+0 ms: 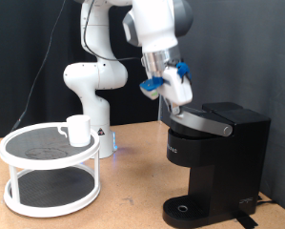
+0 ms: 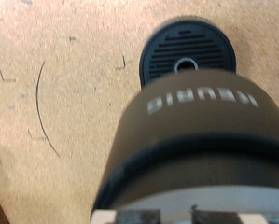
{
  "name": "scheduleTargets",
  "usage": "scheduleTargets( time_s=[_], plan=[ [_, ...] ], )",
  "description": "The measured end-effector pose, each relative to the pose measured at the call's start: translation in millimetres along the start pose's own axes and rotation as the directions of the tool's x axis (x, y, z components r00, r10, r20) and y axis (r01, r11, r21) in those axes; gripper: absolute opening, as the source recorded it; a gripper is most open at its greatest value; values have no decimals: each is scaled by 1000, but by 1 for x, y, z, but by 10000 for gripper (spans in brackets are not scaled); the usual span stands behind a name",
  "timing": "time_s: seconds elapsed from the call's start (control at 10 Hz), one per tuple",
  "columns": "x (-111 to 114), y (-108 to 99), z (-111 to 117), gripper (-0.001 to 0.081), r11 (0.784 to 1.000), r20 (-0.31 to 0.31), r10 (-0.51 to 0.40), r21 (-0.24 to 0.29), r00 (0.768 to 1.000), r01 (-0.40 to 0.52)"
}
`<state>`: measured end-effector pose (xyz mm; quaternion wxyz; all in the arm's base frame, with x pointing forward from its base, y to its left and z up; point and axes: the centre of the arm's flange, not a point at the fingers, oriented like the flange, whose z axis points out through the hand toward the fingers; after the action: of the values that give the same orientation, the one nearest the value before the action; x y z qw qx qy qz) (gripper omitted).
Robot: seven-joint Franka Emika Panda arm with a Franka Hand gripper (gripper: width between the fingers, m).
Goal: Make a cup of coffee with the keurig machine
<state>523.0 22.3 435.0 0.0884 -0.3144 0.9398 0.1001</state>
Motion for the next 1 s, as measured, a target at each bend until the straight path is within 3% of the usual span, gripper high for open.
scheduleTargets(
  time_s=[0.2,0.8,1.0],
  plan=[
    [4,-10,24,0,1000,-4,13,6,1000,-13],
    [8,-17,27,0,1000,3,-28,7,1000,28],
    [20,-20,32,0,999,19,-43,-24,999,44]
  ],
)
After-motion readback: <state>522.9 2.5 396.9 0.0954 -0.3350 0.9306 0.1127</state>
